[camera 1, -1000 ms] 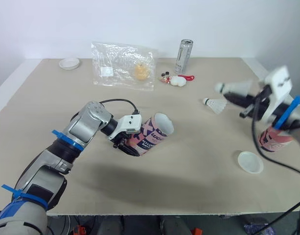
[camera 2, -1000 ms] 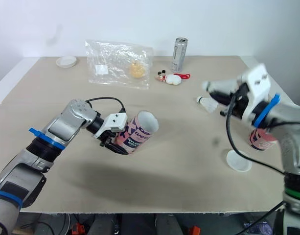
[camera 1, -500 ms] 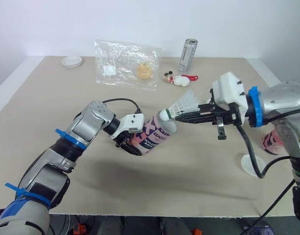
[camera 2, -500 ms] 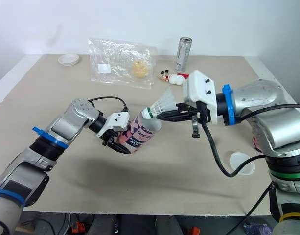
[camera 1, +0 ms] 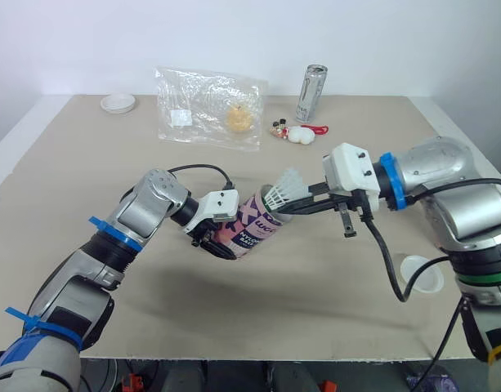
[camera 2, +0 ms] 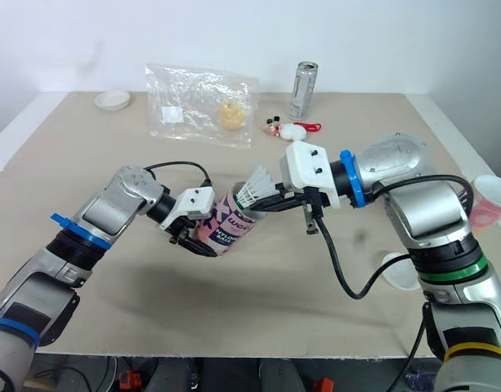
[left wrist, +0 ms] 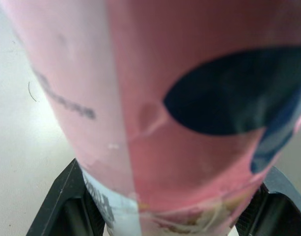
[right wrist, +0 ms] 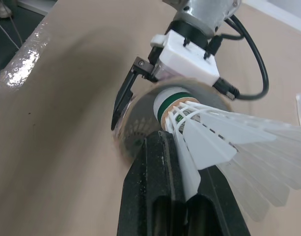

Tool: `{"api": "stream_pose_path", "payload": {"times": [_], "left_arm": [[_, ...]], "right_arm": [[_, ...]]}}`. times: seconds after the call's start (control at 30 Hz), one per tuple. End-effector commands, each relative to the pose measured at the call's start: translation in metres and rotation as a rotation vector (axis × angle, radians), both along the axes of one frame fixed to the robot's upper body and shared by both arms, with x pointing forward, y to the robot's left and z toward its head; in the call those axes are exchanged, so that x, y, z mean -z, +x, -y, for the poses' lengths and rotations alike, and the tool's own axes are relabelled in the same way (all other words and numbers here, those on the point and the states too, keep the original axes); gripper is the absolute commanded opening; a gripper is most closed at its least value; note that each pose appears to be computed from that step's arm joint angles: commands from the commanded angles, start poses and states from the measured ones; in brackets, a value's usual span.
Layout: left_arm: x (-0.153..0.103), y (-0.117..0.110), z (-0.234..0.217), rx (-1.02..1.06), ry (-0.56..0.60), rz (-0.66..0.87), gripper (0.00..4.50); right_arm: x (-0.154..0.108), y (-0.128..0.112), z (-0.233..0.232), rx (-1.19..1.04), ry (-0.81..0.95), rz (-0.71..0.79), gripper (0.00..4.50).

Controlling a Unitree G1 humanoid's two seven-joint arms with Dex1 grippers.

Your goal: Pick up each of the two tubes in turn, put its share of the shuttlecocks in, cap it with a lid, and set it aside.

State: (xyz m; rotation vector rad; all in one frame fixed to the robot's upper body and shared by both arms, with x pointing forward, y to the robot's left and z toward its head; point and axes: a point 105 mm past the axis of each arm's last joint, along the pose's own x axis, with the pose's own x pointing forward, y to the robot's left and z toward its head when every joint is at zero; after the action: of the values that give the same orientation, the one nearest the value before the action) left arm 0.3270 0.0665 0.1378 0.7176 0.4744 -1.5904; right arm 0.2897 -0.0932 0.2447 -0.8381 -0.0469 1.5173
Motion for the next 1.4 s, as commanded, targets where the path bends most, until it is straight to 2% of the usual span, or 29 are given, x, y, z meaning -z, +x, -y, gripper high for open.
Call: {"api": "stream_pose_path", "payload": {"times": [0.03,0.1,0.3,0.5,0.63,0.77,0.83,0.97,1.13,1.4], "left_arm": [[-0.004,0.002,-0.002,-0.016,-0.005,0.019,2.75],[-0.004,0.002,-0.002,-0.017,-0.005,0.018,2.75],[-0.004,0.003,-0.004,-0.019,-0.001,0.020,2.75],[-0.004,0.003,-0.004,-0.019,0.002,0.018,2.75],[-0.003,0.003,-0.004,-0.015,0.005,0.016,2.75],[-0.003,0.003,-0.003,-0.012,0.004,0.016,2.75],[-0.003,0.003,-0.002,-0.011,0.002,0.017,2.75],[-0.003,0.003,-0.001,-0.007,-0.001,0.019,2.75],[-0.003,0.003,0.000,-0.005,-0.002,0.021,2.75],[-0.001,0.000,0.003,-0.001,-0.008,0.015,2.75]], "right_arm": [[-0.014,-0.003,-0.005,-0.030,0.013,0.031,0.75],[-0.016,-0.003,-0.005,-0.030,0.017,0.030,1.37],[-0.022,-0.006,0.003,-0.004,0.053,-0.025,4.40],[-0.057,0.010,0.024,0.200,0.330,-0.106,4.47],[-0.062,0.023,0.050,0.390,0.527,-0.159,4.47],[-0.038,0.053,0.097,0.745,0.630,-0.143,4.47],[-0.029,0.060,0.112,0.849,0.646,-0.120,4.47],[0.007,0.070,0.157,1.213,0.703,-0.130,4.47],[0.030,0.073,0.170,1.334,0.680,-0.107,4.47],[0.064,0.091,0.173,1.372,0.669,-0.173,4.47]]}}
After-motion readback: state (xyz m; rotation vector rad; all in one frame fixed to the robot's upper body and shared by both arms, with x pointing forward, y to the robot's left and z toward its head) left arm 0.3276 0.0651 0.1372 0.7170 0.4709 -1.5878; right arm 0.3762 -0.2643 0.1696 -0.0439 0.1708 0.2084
